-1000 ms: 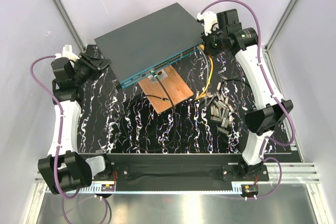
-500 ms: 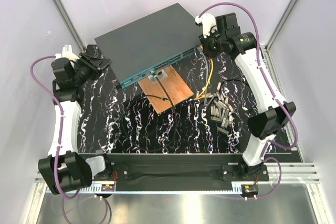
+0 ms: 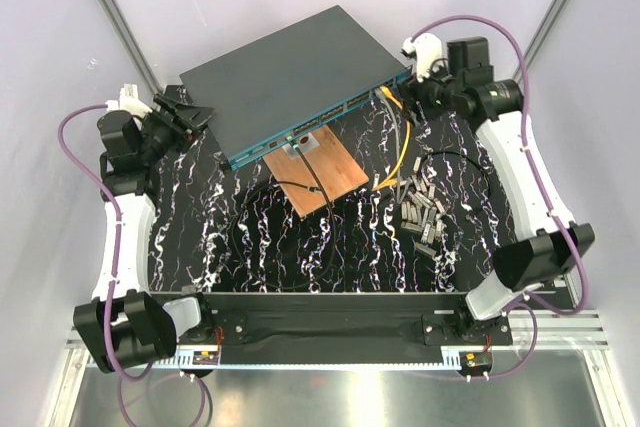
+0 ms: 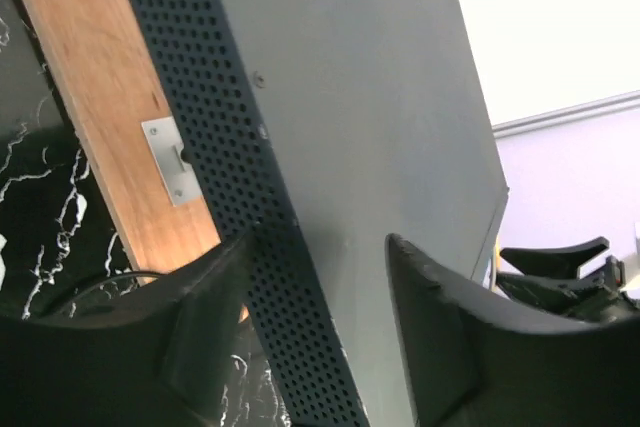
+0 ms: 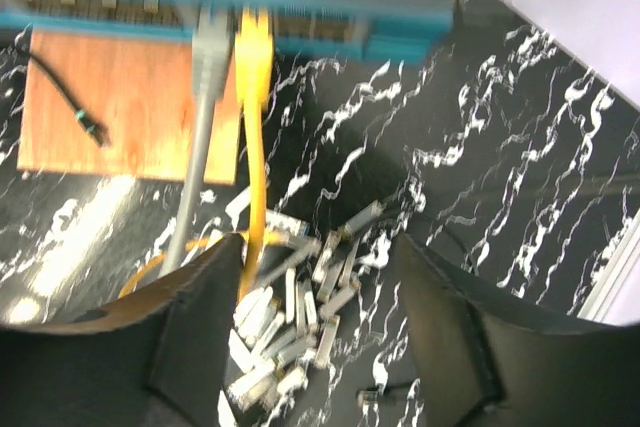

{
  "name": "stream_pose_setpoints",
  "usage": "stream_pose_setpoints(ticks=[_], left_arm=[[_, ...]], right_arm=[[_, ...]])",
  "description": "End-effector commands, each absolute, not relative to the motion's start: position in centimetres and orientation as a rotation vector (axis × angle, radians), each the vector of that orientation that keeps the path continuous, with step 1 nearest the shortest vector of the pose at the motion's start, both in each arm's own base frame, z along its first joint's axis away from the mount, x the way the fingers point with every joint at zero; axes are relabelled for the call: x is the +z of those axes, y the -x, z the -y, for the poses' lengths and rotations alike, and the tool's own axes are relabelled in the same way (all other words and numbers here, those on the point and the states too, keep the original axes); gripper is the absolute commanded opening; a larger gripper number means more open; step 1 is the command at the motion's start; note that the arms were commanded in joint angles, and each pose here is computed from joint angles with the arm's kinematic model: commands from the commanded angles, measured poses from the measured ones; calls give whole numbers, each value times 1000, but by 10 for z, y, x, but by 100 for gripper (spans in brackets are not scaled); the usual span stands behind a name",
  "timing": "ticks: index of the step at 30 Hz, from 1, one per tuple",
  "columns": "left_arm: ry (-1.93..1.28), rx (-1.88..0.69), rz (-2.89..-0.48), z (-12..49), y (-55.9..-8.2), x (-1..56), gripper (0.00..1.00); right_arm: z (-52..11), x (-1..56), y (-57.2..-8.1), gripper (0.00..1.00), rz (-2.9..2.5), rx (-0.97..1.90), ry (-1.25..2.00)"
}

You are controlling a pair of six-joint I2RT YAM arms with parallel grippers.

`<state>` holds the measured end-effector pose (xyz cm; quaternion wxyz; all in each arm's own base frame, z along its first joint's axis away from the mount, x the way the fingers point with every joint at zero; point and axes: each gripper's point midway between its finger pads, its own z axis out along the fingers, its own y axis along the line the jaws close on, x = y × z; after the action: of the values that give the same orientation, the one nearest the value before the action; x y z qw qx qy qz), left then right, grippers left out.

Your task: Insert the plug into the switch port

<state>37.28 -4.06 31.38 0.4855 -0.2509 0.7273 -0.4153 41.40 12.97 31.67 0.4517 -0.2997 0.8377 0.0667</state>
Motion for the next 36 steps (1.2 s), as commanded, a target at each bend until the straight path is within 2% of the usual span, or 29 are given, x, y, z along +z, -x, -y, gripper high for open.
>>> stream_pose_setpoints(ticks=[1,3,5,9,13,17,19,24,31,36], left_arm=[[515,-1015,-1747,50,-373,330,72],[529,-987,-1723,42,-369,336,83],[530,-971,-1707,36,-367,341,87],[496,-918,-1670,21,-363,357,93],[360,-835,-1629,16,-357,383,95],[230,-755,-1589,16,-349,404,95],[161,-709,-1574,18,-342,413,95],[75,-635,-1529,20,-330,420,95],[23,-601,-1527,22,-323,417,96],[26,-593,-1532,21,-324,413,96]], right_arm=[[-110,336,-384,72,-2043,187,750],[-105,336,-368,83,-2049,228,756],[-89,341,-356,91,-2051,248,725],[-70,343,-337,94,-2072,328,681],[-27,324,-347,89,-2163,297,580],[14,275,-375,84,-2334,241,457],[24,256,-382,78,-2398,205,420],[9,213,-410,68,-2495,329,263],[-32,141,-448,60,-2626,383,217],[-31,113,-475,47,-2654,267,127]])
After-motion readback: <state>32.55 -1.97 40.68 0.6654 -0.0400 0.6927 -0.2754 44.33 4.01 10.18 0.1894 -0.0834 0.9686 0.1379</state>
